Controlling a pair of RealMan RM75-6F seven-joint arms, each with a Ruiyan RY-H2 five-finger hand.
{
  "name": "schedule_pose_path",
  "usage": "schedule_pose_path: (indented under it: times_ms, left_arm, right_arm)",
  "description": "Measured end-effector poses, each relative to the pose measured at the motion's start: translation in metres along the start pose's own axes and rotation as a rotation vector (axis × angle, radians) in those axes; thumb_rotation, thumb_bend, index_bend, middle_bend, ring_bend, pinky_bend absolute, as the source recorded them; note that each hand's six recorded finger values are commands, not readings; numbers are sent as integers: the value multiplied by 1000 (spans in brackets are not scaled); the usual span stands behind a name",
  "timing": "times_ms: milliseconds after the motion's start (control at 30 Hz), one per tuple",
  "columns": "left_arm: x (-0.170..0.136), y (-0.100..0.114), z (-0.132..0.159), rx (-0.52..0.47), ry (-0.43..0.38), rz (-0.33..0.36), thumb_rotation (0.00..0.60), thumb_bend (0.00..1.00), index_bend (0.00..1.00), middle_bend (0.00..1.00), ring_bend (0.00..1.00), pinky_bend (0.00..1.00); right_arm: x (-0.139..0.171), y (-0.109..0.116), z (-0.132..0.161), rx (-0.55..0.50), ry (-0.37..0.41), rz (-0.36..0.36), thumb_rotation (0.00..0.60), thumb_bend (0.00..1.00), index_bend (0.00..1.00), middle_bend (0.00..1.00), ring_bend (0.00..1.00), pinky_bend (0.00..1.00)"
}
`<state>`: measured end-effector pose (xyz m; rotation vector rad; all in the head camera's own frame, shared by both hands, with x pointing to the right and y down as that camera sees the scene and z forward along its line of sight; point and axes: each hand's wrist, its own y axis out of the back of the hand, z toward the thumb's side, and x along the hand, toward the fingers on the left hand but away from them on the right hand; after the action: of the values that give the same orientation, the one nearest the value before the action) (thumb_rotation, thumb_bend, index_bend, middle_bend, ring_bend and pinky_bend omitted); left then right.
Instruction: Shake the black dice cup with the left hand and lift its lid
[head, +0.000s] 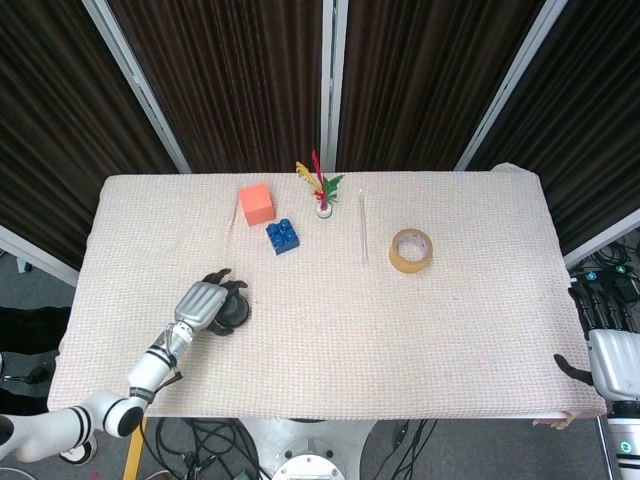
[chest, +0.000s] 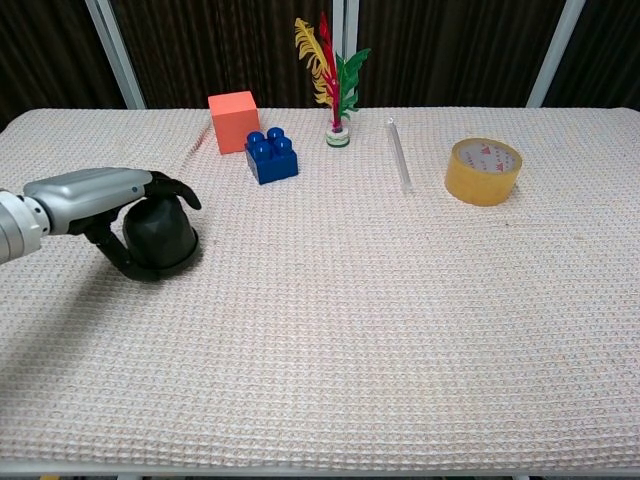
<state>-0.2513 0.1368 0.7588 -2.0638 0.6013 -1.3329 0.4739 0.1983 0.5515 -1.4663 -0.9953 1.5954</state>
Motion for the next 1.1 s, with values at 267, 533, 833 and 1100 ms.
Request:
schedule_pose_path:
  times_ms: [267, 533, 833, 1100]
  left_arm:
    - [-2, 11, 3, 1, -10, 17, 600, 216, 293, 436, 110, 222]
    - [-4, 19, 6, 4, -16, 14, 600, 223, 357, 453, 133, 240]
    - [-6, 29, 8, 20, -21, 8, 600, 225, 368, 458, 139, 241]
    - [-3, 36, 14, 33, -24, 3, 600, 226, 377, 470, 149, 242]
  right_arm:
    - [0, -1, -1, -2, -2, 1, 600, 75, 0, 0, 0, 0]
    - [0, -1, -2, -5, -5, 3, 600, 75, 0, 0, 0, 0]
    - [0, 0, -4, -10, -10, -1, 600, 76, 0, 0, 0, 0]
    - [0, 2, -8, -18, -14, -9, 600, 76, 0, 0, 0, 0]
